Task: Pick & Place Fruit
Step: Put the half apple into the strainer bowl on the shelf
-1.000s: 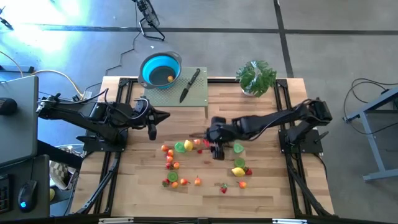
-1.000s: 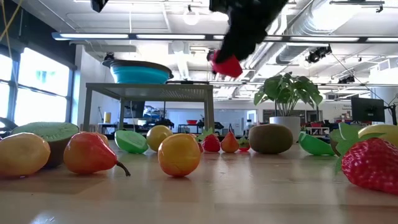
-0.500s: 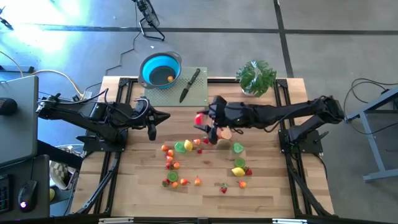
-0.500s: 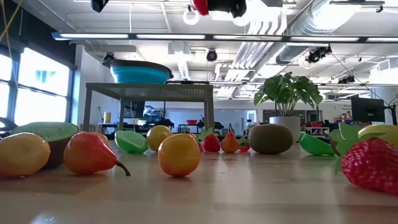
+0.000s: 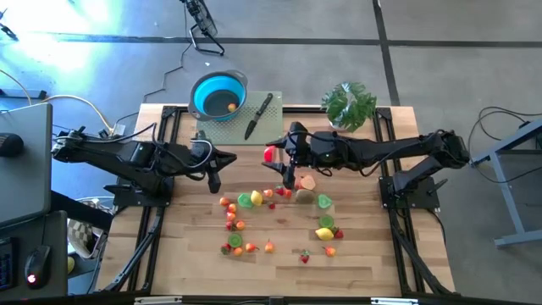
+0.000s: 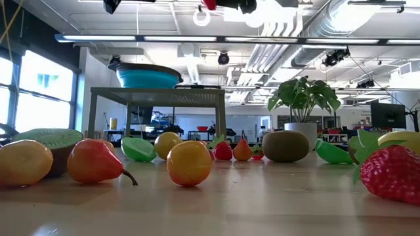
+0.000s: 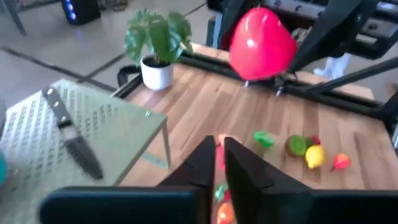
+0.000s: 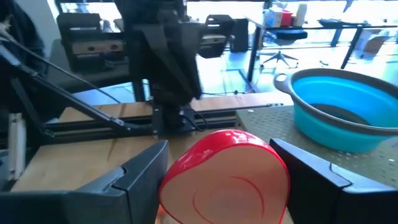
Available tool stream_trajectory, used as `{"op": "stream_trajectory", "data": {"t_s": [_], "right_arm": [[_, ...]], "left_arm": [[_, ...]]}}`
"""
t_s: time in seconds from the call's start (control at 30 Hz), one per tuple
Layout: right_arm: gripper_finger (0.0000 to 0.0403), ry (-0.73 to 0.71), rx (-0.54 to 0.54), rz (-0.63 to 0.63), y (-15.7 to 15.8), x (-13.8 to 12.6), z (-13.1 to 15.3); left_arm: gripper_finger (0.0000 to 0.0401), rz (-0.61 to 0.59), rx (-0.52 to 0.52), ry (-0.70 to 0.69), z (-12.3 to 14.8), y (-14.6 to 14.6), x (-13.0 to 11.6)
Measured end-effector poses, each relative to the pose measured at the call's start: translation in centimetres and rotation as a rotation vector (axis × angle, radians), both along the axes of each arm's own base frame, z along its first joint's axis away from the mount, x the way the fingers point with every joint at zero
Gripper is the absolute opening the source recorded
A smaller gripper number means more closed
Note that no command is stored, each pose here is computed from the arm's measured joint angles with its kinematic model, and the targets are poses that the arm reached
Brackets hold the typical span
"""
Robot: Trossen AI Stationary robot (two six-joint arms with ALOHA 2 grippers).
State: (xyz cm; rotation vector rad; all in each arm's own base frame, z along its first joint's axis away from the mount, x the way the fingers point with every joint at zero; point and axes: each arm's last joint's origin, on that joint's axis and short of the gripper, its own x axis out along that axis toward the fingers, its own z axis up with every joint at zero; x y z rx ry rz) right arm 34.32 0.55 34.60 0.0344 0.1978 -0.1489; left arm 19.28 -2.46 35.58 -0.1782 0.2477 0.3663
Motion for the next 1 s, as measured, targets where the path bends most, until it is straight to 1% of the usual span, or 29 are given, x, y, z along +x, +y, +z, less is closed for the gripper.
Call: {"op": "stream_trajectory", "data": {"t_s": [0.13,0.27,0.33,0.4,0.53,0.6,0.7,0.83,0.9,1.0], "right_arm": [[0.0259,0.0,0.005,0.027,0.1,0.0,0.0],[0.0256,0.0,0.003,0.05,0.1,0.0,0.0],[0.0257,0.001,0.002,0.051,0.1,0.0,0.0],[0.026,0.003,-0.014,0.054,0.1,0.0,0.0],[0.0256,0.005,-0.043,0.065,0.2,0.0,0.0],[0.0256,-0.001,-0.055,0.068,0.2,0.0,0.1],[0.026,-0.018,-0.071,0.091,0.5,0.1,0.3],[0.026,-0.031,-0.068,0.112,0.6,0.1,0.4],[0.0256,-0.034,-0.065,0.13,0.7,0.1,0.4],[0.0256,-0.034,-0.064,0.135,0.7,0.1,0.4]], "left_arm": [[0.0108,0.028,-0.006,-0.081,0.5,-0.1,0.8],[0.0193,0.085,-0.094,-0.188,1.2,0.5,1.3],[0.0235,0.1,-0.183,-0.228,1.3,1.0,1.4],[0.0271,0.092,-0.294,-0.253,1.2,1.7,1.5],[0.0324,-0.01,-0.524,-0.273,1.1,2.9,1.8],[0.0338,-0.051,-0.641,-0.268,0.8,3.4,2.3],[0.0347,-0.08,-0.751,-0.245,0.3,3.9,3.0],[0.0349,-0.132,-0.789,-0.284,0.3,4.4,4.2],[0.0349,-0.186,-0.787,-0.338,0.8,4.5,4.8],[0.0349,-0.214,-0.777,-0.374,1.0,4.5,5.4]]}}
